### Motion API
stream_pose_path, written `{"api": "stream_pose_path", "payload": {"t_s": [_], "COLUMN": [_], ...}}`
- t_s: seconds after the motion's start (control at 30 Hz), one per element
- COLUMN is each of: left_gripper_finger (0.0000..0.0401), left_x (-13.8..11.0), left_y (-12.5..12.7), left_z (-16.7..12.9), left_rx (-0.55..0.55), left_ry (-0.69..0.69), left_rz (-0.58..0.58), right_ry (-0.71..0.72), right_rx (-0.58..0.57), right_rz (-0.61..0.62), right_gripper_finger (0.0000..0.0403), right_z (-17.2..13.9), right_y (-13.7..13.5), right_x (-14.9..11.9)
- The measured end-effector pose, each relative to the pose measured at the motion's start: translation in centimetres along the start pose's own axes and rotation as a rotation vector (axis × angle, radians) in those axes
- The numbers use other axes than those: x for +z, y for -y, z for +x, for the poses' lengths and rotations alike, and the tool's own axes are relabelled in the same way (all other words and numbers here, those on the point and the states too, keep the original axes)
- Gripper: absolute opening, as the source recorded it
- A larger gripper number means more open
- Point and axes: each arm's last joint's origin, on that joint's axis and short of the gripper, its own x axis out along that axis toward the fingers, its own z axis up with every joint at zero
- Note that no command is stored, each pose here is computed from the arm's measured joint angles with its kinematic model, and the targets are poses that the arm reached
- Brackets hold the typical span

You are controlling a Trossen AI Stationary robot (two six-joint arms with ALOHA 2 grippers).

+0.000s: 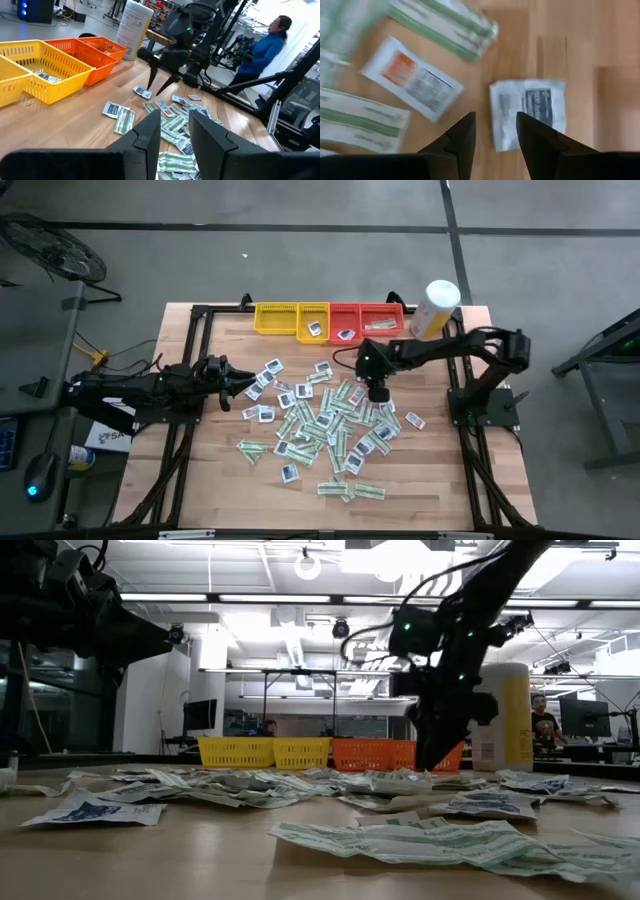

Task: Pick & Place First Aid Supplies
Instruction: Put the gray packet into the right yellow bin

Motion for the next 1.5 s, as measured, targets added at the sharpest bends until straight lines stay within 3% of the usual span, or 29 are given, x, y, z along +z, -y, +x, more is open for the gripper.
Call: {"api": "stream_pose_path", "payload": {"t_s": [0.47,1.0,1.23,1.33,1.5], "left_gripper_finger": [0.0101,0.0101,0.0101,0.0101,0.0101], "left_x": [0.0,0.0,0.0,0.0,0.0], "left_y": [0.0,0.0,0.0,0.0,0.0], "left_z": [0.0,0.0,0.0,0.0,0.0], "left_rx": [0.0,0.0,0.0,0.0,0.0], "left_ry": [0.0,0.0,0.0,0.0,0.0], "left_rz": [0.0,0.0,0.0,0.0,0.0], "right_ry": [-0.164,-0.207,-0.179,-0.082,-0.047], "right_rx": [0.09,0.048,0.015,-0.016,-0.058], "right_rz": [0.043,0.115,0.188,0.189,0.184], "right_gripper_finger": [0.012,0.0005,0.0003,0.0002,0.0001], "right_z": [2.1,2.0,-0.5,-2.5,-4.8], "right_y": [0.8,0.8,0.8,1.4,2.1], "right_x": [-0.2,-0.7,0.1,2.0,4.2]}}
